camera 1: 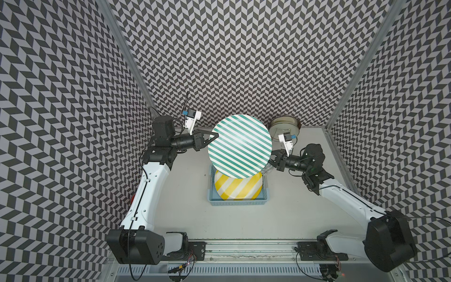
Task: Wipe the wet plate dry
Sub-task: Wipe the plate with towel.
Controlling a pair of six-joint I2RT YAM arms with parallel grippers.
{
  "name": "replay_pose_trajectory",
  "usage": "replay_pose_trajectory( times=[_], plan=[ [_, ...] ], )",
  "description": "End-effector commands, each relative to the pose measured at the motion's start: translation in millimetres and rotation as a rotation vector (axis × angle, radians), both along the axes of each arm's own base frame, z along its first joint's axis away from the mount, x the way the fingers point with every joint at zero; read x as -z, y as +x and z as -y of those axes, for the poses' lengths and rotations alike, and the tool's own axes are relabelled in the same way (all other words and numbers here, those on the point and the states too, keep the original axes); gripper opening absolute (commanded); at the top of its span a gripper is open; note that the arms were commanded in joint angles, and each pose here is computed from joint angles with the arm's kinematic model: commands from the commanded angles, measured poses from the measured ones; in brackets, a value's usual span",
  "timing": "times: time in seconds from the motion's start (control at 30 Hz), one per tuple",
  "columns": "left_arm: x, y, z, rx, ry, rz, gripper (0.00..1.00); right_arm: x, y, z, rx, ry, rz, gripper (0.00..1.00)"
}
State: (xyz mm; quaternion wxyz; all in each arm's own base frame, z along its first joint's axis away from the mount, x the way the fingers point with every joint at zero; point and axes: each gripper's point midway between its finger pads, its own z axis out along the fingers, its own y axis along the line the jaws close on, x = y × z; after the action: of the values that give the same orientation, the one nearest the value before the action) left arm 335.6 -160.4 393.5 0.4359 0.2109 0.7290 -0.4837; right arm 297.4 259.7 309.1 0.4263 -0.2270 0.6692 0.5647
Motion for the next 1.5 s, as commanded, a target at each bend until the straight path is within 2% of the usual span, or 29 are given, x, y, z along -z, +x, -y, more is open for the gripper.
replay_pose_trajectory(
  times=[0.0, 0.23, 0.43, 0.87, 1.3, 1.47],
  plan=[
    [13.8, 51.1, -28.2, -0.241, 0.025, 0.011, 0.00, -55.6, -34.3, -9.1, -0.054, 0.064, 0.266, 0.00],
    [26.5, 57.1, -26.8, -0.252, -0.039, -0.097, 0.00, -57.7, -31.3, -18.5, 0.076, 0.040, 0.312, 0.00],
    [35.7, 60.5, -25.8, -0.256, -0.063, -0.141, 0.00, -63.9, -34.1, -28.9, 0.194, 0.038, 0.355, 0.00],
    [49.0, 51.1, -9.8, -0.159, -0.134, -0.230, 0.00, -63.3, -24.5, -61.2, 0.380, 0.002, 0.432, 0.00],
    [56.3, 43.0, 5.1, -0.058, -0.209, -0.310, 0.00, -67.3, -16.2, -92.7, 0.634, 0.009, 0.551, 0.00],
    [60.1, 36.0, 9.5, -0.023, -0.221, -0.327, 0.00, -70.6, -12.7, -107.2, 0.663, 0.016, 0.576, 0.00]
  ],
)
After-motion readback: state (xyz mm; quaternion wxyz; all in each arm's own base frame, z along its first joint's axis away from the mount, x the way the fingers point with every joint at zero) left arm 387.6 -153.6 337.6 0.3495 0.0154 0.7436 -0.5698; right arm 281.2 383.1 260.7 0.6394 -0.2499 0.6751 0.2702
